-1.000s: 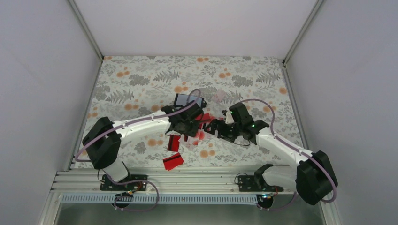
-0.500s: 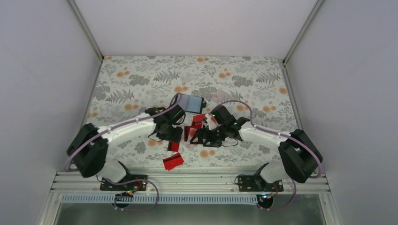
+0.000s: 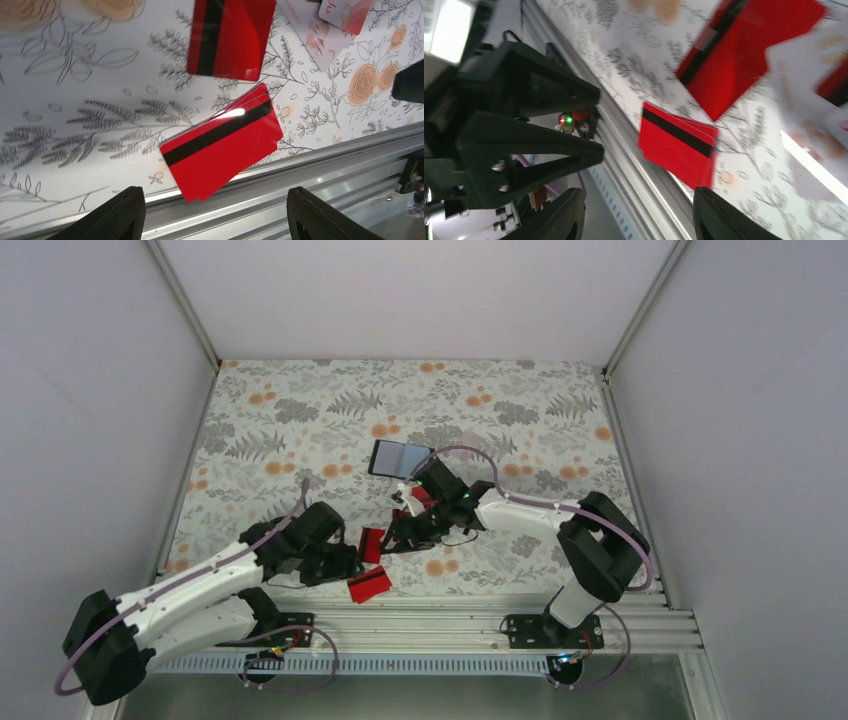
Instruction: Put the credit cards into the card holder
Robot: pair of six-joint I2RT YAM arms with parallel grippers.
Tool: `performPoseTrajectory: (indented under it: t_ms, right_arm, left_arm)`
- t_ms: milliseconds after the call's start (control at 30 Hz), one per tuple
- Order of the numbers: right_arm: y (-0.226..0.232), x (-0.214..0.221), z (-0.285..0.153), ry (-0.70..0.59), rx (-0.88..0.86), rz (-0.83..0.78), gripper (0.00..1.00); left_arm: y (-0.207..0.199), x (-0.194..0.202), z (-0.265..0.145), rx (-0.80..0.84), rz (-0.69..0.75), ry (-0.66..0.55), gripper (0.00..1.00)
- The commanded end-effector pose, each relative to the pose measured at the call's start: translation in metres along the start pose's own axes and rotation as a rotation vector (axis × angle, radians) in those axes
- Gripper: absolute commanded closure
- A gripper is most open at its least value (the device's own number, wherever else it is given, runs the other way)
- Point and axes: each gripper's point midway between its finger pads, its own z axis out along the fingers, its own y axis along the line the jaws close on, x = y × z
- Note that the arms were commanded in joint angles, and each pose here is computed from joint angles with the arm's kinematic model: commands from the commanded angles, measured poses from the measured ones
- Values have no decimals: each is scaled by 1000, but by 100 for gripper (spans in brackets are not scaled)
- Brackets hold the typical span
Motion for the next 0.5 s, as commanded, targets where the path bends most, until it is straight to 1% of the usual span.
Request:
performPoseTrajectory:
  t_ms: [0, 67, 100, 200, 300, 467]
  right_arm:
    - [34, 5, 15, 93, -127, -144, 50]
    - [31, 12, 25, 138, -138, -152, 59]
    - [28, 16, 28, 154, -133, -153, 61]
    - [14, 21, 36, 172, -91, -145, 65]
    - [-1, 26, 43, 181, -58, -138, 70]
    - [-9, 30, 52, 192, -43, -143, 71]
  left_arm:
    - [3, 9, -1, 96, -156, -24, 29]
    - [9, 13, 1, 107, -185, -31, 30]
    - [14, 15, 2, 96, -202, -27, 30]
    - [30, 21, 2, 32, -238, -27, 31]
    - [28, 21, 2, 63, -238, -41, 33]
    - [32, 27, 15, 99, -246, -25, 40]
